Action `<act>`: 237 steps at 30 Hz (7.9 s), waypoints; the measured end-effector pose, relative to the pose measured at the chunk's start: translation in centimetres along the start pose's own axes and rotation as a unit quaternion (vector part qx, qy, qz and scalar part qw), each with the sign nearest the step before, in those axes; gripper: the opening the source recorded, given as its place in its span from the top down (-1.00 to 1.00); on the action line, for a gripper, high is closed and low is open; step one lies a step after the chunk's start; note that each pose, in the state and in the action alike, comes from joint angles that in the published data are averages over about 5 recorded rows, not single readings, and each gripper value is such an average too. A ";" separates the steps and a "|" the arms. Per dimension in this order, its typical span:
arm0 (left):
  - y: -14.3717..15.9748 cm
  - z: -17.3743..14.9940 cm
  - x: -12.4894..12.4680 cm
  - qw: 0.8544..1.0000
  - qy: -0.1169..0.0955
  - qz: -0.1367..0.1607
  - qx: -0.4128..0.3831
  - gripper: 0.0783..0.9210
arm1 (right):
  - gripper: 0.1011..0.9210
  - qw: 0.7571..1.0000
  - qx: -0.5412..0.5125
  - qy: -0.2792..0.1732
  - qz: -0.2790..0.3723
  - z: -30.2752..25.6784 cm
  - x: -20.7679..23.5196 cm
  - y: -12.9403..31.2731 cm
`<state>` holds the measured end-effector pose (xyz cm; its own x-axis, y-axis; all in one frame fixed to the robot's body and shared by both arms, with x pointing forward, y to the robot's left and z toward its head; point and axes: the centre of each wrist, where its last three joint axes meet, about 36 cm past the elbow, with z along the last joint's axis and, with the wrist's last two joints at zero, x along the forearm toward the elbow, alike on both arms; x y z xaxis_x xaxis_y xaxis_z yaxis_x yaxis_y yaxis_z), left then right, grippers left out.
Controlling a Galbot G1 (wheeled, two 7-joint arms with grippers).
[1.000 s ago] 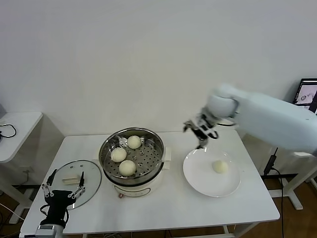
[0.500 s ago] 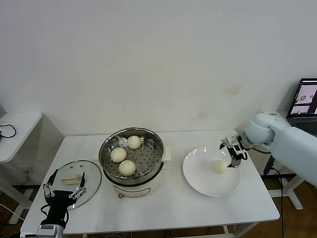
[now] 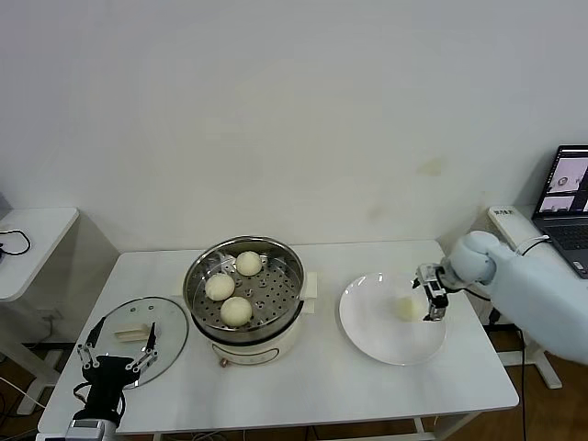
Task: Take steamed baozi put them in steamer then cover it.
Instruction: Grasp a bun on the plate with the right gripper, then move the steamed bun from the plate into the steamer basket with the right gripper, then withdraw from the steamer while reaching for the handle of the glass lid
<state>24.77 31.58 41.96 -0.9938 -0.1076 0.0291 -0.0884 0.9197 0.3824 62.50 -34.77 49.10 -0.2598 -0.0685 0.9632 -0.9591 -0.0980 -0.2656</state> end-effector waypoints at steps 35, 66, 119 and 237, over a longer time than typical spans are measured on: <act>0.0 0.4 0.0 1.000 0.005 -0.003 0.002 -0.77 | -0.17 0.999 -0.028 0.020 -0.016 -0.7 -4.8 -1.6; -0.1 0.0 -0.6 1.000 -0.006 0.001 0.005 -0.77 | -0.16 0.997 0.007 -0.047 0.061 -9.5 10.8 -7.7; -0.1 0.1 -0.7 1.000 -0.007 -0.010 0.011 -0.77 | -0.18 0.995 0.001 -0.097 0.022 -34.0 6.9 -6.5; 9.3 16.6 -11.3 0.770 -0.004 0.100 -0.630 -0.77 | -0.76 0.561 -0.533 -0.340 0.534 -2.5 -2.9 36.3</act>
<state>34.04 47.58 29.87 -0.9798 -0.0043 0.1998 0.1973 -0.1796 0.9637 28.15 -35.70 36.79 -0.9953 0.0791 -0.0561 0.0868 0.9845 -0.1524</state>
